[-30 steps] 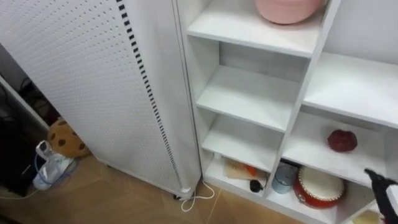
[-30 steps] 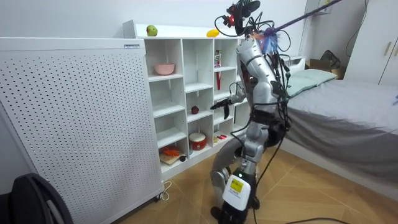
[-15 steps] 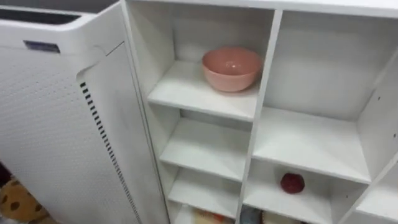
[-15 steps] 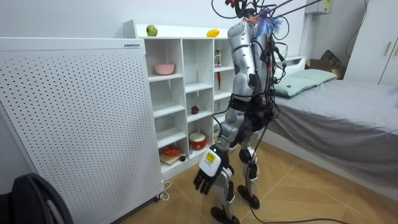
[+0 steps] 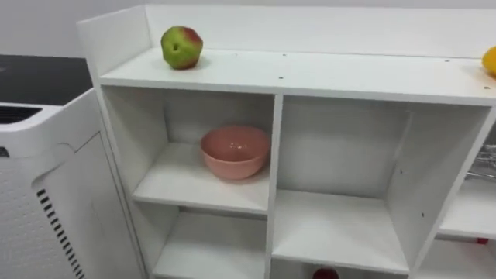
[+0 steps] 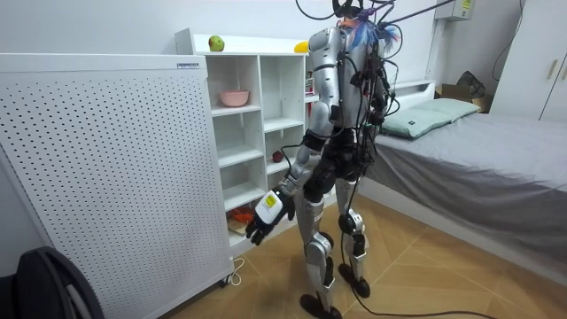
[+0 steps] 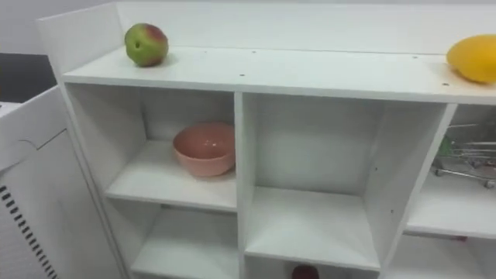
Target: Arrange fruit in the closet
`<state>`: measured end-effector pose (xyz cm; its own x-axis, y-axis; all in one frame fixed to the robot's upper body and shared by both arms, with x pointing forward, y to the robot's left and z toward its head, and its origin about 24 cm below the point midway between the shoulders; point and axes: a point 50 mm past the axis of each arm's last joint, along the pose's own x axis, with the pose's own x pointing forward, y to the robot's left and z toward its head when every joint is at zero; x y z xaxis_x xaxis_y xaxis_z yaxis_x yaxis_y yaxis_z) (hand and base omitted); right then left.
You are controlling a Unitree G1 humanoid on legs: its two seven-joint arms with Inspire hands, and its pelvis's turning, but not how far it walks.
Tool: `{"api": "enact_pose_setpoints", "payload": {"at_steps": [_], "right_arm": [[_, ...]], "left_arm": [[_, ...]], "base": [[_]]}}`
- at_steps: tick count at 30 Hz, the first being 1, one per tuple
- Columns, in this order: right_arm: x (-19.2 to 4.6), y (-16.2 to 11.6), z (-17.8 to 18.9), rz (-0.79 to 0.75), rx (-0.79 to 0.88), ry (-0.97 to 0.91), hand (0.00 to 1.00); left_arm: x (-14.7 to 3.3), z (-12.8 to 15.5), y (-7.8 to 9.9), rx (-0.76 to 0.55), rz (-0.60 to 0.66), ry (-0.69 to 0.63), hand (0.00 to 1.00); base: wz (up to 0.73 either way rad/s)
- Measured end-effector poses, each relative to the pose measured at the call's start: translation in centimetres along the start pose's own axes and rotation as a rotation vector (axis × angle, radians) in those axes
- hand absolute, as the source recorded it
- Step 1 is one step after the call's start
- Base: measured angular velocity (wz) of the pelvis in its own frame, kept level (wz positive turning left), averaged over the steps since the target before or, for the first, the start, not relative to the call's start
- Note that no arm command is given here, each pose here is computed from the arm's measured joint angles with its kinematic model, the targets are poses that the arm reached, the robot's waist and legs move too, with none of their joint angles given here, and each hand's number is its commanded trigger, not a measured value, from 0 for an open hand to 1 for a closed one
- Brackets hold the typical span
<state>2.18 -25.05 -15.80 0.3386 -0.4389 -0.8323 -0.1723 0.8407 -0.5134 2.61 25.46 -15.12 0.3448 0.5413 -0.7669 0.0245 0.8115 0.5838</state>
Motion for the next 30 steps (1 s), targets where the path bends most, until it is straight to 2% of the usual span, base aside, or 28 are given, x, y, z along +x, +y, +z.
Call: {"api": "enact_pose_setpoints", "payload": {"at_steps": [4, 15, 24, 27, 30], "right_arm": [[0.1, -0.2, -0.3, -0.008, 0.074, 0.039, 0.00], [0.1, 0.3, -1.0, 0.034, 0.112, 0.114, 0.00], [0.4, 0.0, -0.4, 0.066, 0.245, 0.120, 0.00], [0.4, 0.1, -0.6, 0.089, 0.244, 0.123, 0.00], [0.3, 0.3, -0.7, 0.103, 0.275, 0.132, 0.00]], "left_arm": [[0.3, 0.4, 0.5, -0.039, 0.036, 0.005, 0.00], [0.1, -0.5, -0.1, -0.032, 0.028, 0.060, 0.00], [0.5, 0.9, -0.2, -0.050, -0.007, 0.017, 0.00], [0.5, 0.6, -0.5, -0.058, -0.036, 0.039, 0.00], [0.2, 0.1, -1.1, -0.128, -0.067, 0.080, 0.00]], "base": [[-0.19], [-0.11], [-0.04], [-0.04], [-0.03]]}}
